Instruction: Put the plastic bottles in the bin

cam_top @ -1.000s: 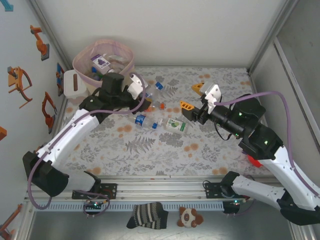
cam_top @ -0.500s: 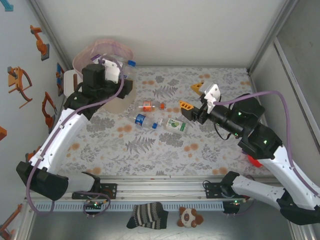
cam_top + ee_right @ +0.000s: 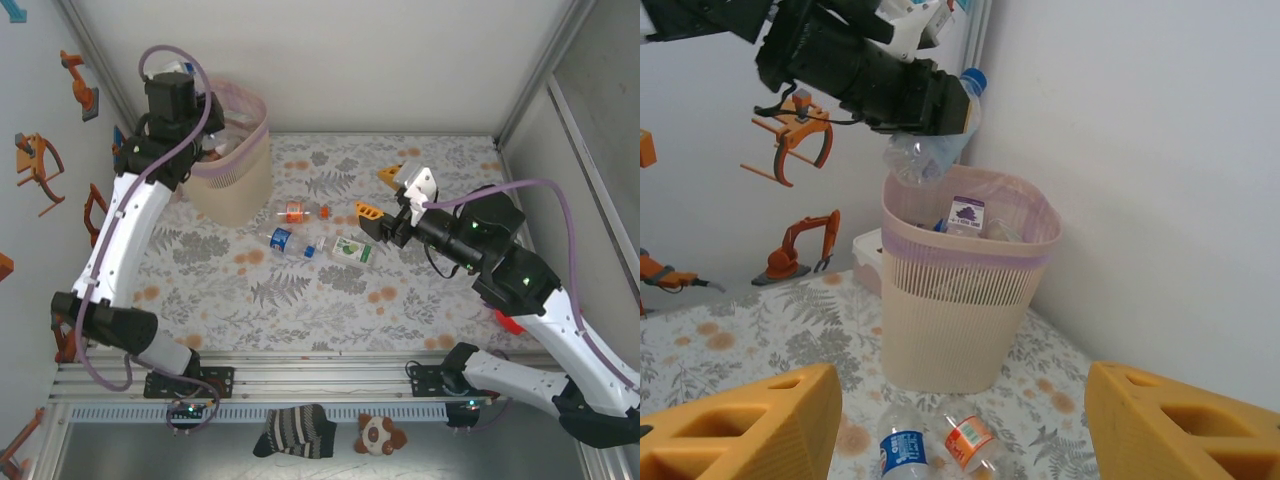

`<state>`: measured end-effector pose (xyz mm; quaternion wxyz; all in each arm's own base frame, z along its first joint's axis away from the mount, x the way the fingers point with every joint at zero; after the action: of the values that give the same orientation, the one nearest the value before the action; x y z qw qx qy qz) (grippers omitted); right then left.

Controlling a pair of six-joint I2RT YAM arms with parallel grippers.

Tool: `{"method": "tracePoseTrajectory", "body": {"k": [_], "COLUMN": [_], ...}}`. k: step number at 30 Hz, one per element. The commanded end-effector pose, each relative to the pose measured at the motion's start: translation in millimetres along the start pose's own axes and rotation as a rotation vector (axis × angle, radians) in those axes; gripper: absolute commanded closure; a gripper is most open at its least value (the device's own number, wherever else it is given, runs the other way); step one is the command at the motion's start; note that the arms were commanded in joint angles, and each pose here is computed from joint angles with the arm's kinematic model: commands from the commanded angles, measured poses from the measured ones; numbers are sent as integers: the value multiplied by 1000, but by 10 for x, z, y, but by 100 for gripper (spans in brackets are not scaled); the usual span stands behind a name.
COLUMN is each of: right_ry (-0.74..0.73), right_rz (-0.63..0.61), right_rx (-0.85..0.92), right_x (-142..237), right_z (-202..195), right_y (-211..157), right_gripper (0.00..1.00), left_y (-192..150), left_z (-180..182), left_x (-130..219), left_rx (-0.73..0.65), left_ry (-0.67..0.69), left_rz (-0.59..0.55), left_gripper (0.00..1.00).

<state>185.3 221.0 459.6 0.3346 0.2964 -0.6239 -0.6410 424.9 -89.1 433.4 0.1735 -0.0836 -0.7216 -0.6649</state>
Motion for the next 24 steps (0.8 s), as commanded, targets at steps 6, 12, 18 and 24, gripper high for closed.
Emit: {"method": "tracePoseTrajectory", "body": {"k": [6,12,18,24], "right_ry": [8,12,14,-4], "right_rz": [-50,-51,-51,-48], "right_rx": [12,-2,-14,-7], "right_x": [35,16,14,49], "right_z": [21,23,23,0], "right_y": [147,132,105,80], "right_gripper": [35,35,36,36], "left_y": [-67,-286,-542,-807], "left_z": [446,510,528,651], "left_x": [-316,-632,-926,-1027], "left_rx": [159,221,275,333], "left_ry": [325,411,451,525], "left_rz": [76,162,235,312], "left_gripper": [96,94,83,76]}}
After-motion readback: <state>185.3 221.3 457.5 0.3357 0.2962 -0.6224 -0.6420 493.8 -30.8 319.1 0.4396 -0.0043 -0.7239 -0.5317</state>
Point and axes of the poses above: each hand's point on the last joint's axis, 136 mm out from that joint toward the fingers, its own x axis back along the fingers, its own z axis along the line the jaws close on, y = z × x, the point moved 2 cm from there along x, back along the fingers, and after that the axes turned 14 degrees about -x, right-handed, at the moved point
